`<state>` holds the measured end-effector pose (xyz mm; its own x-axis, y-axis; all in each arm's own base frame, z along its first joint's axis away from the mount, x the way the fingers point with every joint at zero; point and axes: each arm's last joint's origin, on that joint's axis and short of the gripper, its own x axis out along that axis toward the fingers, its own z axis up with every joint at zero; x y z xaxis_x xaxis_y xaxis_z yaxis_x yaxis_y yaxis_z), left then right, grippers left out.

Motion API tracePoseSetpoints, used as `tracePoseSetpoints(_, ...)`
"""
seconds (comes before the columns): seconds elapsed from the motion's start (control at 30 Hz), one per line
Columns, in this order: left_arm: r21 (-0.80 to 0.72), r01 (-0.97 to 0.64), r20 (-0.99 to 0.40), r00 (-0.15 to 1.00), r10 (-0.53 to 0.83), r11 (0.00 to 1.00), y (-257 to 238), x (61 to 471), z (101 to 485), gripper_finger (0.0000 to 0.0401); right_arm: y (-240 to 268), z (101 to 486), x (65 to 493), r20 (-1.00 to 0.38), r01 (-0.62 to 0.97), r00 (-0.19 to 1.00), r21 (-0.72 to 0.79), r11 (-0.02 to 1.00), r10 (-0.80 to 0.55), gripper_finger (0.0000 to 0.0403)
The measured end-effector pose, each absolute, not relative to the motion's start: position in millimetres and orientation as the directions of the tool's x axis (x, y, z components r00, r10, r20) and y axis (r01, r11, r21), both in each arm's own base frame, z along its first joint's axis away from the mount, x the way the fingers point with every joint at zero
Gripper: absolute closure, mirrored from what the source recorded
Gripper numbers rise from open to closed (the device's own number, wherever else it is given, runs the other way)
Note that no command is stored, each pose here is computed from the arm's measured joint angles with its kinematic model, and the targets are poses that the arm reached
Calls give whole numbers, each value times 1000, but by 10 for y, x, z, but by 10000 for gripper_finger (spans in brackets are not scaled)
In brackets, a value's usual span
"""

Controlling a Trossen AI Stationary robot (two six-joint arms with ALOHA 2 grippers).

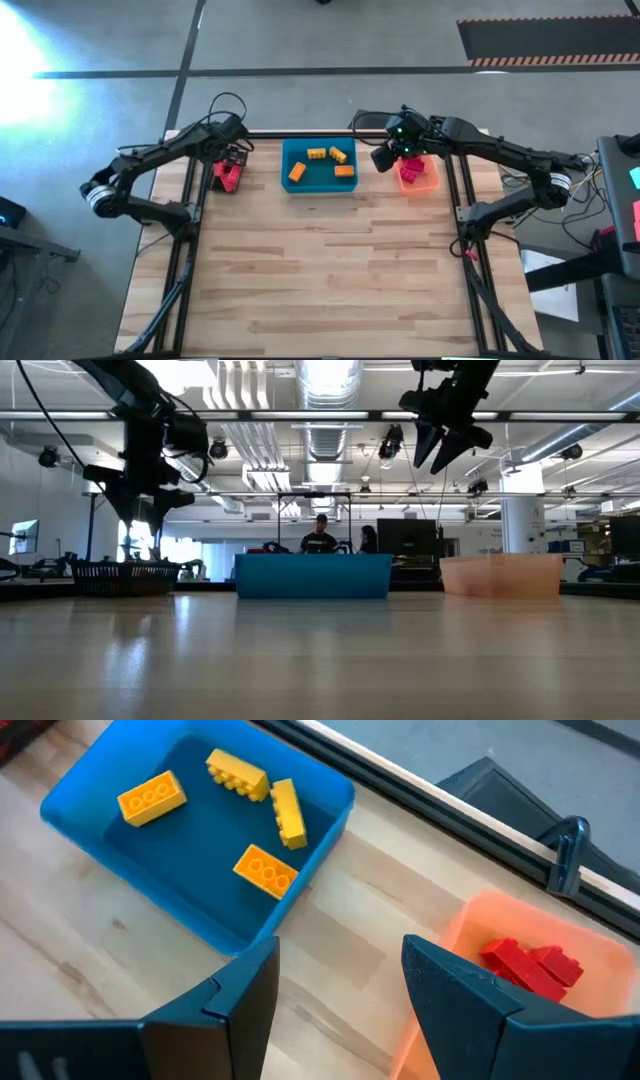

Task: Sort & place blocks by color
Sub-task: Return to Home Position

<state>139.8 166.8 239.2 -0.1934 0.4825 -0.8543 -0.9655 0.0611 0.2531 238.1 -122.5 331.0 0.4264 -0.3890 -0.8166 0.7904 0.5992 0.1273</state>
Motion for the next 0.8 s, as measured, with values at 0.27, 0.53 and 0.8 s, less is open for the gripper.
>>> tracePoseSetpoints(0.27, 104, -960, -793, 77, 605, 259, 1161, 1506, 2737, 174, -963, 3408, 2497, -635, 605, 654, 112, 788, -411, 202)
tracePoseSetpoints(0.53, -120, -810, -635, 508, 583, 575, 531, 1572, 2913, 177, -657, 3337, 2317, -415, 458, 827, 104, 883, -380, 202)
tracePoseSetpoints(0.8, -262, -622, -477, 748, 461, 738, 173, 1497, 2774, 228, -515, 2957, 1932, -430, 472, 826, 174, 864, -365, 202)
